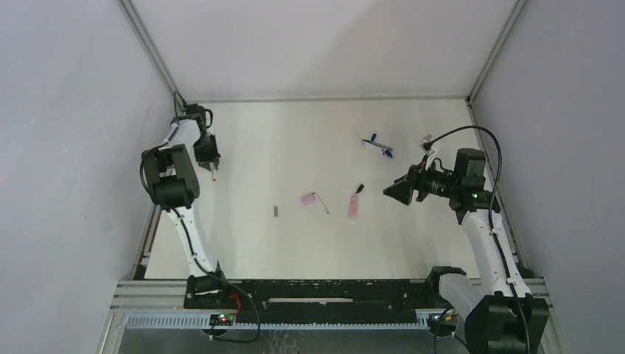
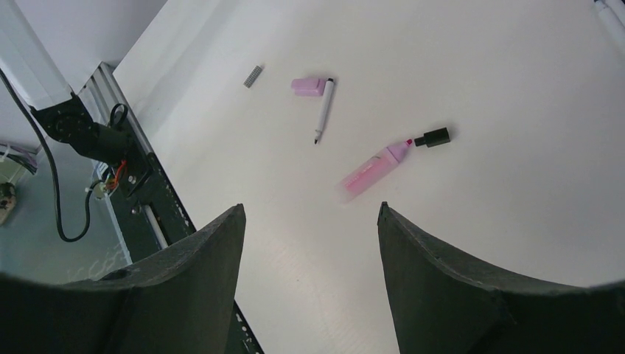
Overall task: Insert the pens into the pen caps
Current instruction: Place the pen at the center of the board, then pick up the pen from the center of the board.
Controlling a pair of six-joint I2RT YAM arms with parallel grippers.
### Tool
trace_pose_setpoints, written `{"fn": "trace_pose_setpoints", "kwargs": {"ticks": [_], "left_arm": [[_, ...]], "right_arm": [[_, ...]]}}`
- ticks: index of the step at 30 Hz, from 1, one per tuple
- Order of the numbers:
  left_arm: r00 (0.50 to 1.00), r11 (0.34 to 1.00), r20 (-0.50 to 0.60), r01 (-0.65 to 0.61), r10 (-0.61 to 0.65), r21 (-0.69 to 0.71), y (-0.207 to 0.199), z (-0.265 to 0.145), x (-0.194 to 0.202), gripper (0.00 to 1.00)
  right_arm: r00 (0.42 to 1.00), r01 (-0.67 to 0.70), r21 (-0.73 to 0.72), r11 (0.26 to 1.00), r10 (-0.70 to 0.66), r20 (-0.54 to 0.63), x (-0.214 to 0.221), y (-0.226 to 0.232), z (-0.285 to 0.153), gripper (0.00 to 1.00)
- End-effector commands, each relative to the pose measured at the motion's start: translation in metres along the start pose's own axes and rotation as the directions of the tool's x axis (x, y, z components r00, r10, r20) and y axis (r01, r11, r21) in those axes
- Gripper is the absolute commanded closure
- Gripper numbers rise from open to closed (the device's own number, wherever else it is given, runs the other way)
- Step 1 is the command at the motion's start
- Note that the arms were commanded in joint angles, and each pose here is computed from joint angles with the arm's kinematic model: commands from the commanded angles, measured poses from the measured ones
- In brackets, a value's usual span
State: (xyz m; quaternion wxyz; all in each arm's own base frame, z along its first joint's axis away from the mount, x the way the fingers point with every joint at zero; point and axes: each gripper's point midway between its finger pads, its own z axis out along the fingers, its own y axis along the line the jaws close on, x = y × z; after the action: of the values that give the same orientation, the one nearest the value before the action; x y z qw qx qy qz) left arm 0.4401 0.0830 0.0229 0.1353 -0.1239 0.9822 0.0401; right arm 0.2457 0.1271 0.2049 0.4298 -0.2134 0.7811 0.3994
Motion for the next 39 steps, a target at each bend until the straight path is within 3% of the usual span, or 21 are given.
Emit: {"fn": "trace_pose_setpoints", "kwargs": {"ticks": [1,7,10,11,20,27,31,35,37,39], "left_arm": [[0.999,1.0,0.036,-0.005,0.005,-0.004,0.006,-0.015,-0.014,0.65],[0.989,1.0,0.146,0.024,-0.025,0.006,0.01,-0.048,-0.027,0.6],[0.967,0.996,0.247,0.049,-0.067,0.077,0.001,-0.079,-0.031,0.6],[0.96,0.986,0.269,0.04,-0.082,0.16,-0.013,-0.088,-0.025,0.59],[0.791,0.824,0.546,-0.096,-0.277,0.558,-0.074,-0.197,0.004,0.49],[0.637,0.75,0.676,-0.224,-0.371,0.623,-0.082,-0.262,0.037,0.45],[0.562,0.719,0.714,-0.277,-0.417,0.637,-0.084,-0.28,0.054,0.33],[0.454,0.672,0.704,-0.265,-0.546,0.692,-0.079,-0.29,0.055,0.02],[0.443,0.661,0.658,-0.175,-0.61,0.73,-0.071,-0.275,0.055,0.0],[0.474,0.643,0.616,-0.129,-0.629,0.755,-0.072,-0.264,0.055,0.0]], "right_arm": [[0.999,0.016,-0.017,1.0,-0.015,0.037,-0.013,-0.001,0.001,0.27],[0.999,0.031,-0.014,0.999,-0.03,0.043,-0.023,-0.002,0.0,0.27],[0.998,0.036,-0.015,0.999,-0.036,0.042,-0.027,-0.002,-0.001,0.27],[0.999,0.035,-0.014,0.999,-0.035,0.039,-0.027,-0.003,0.0,0.27],[0.998,0.059,-0.065,0.996,-0.06,-0.013,-0.025,-0.001,0.001,0.3],[0.992,0.107,-0.082,0.991,-0.112,-0.055,-0.035,-0.012,0.006,0.31],[0.987,0.123,-0.091,0.988,-0.132,-0.094,-0.035,-0.021,0.013,0.31],[0.981,0.131,-0.124,0.984,-0.147,-0.127,-0.032,-0.024,0.026,0.32],[0.978,0.128,-0.144,0.981,-0.149,-0.145,-0.032,-0.022,0.035,0.32],[0.972,0.137,-0.196,0.971,-0.17,-0.163,-0.03,-0.008,0.046,0.32]]}}
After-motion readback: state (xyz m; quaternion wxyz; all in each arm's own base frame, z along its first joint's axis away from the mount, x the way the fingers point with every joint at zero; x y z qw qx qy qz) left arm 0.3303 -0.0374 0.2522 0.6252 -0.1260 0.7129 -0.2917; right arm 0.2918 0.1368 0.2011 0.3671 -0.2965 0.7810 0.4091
